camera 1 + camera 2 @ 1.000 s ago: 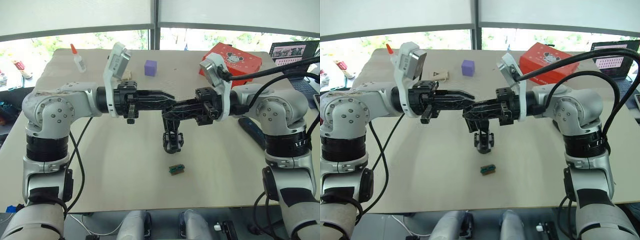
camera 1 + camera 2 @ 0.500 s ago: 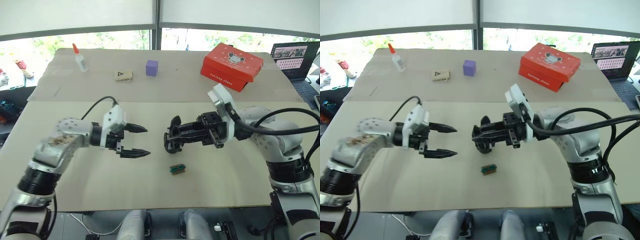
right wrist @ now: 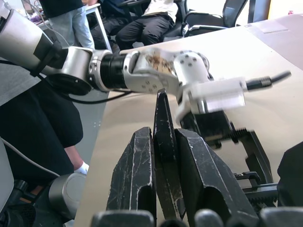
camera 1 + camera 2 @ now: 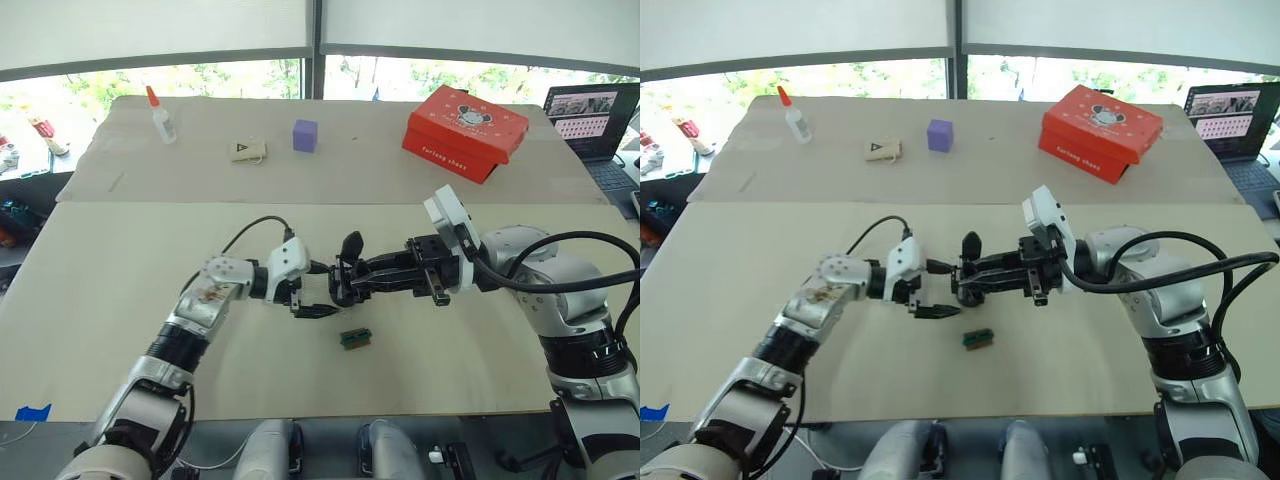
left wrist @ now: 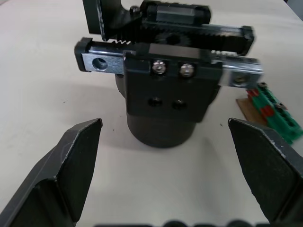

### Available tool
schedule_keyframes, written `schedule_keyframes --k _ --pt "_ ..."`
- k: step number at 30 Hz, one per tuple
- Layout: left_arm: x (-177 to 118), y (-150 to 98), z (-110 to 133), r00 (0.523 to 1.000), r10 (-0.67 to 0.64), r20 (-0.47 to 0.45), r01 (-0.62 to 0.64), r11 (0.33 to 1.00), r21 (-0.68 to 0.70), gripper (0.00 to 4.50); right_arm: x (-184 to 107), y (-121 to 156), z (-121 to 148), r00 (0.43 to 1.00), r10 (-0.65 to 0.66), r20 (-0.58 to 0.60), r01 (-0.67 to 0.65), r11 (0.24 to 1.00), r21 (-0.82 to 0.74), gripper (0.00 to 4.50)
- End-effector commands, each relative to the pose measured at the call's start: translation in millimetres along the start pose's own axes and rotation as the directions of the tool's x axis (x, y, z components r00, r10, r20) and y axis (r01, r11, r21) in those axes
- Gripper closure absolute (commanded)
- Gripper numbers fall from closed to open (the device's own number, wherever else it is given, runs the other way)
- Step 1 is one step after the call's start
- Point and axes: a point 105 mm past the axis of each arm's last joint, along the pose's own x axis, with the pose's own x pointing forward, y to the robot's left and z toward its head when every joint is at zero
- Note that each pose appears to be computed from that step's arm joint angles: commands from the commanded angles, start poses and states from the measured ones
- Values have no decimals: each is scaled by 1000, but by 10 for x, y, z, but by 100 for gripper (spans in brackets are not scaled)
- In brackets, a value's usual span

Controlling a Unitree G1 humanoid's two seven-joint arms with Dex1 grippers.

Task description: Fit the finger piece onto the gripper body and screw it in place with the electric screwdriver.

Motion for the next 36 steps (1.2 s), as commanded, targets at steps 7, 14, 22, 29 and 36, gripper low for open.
schedule_keyframes --k 7,14,22,29,36 --pt "203 26 69 999 21 48 -23 998 59 0 -62 53 55 999 -28 21 29 999 -39 420" --pt "216 51 96 997 29 71 -34 997 68 126 -55 69 29 999 -33 17 34 998 -46 420" --pt "237 42 6 999 25 45 -28 996 85 216 26 -12 -46 991 -78 110 100 973 -210 420" --pt "223 56 -11 999 31 39 -34 996 88 216 123 -141 -157 992 -69 106 91 971 -222 420" --pt "202 43 -6 998 35 43 -39 995 90 216 121 -189 -361 999 -45 31 50 986 -161 420"
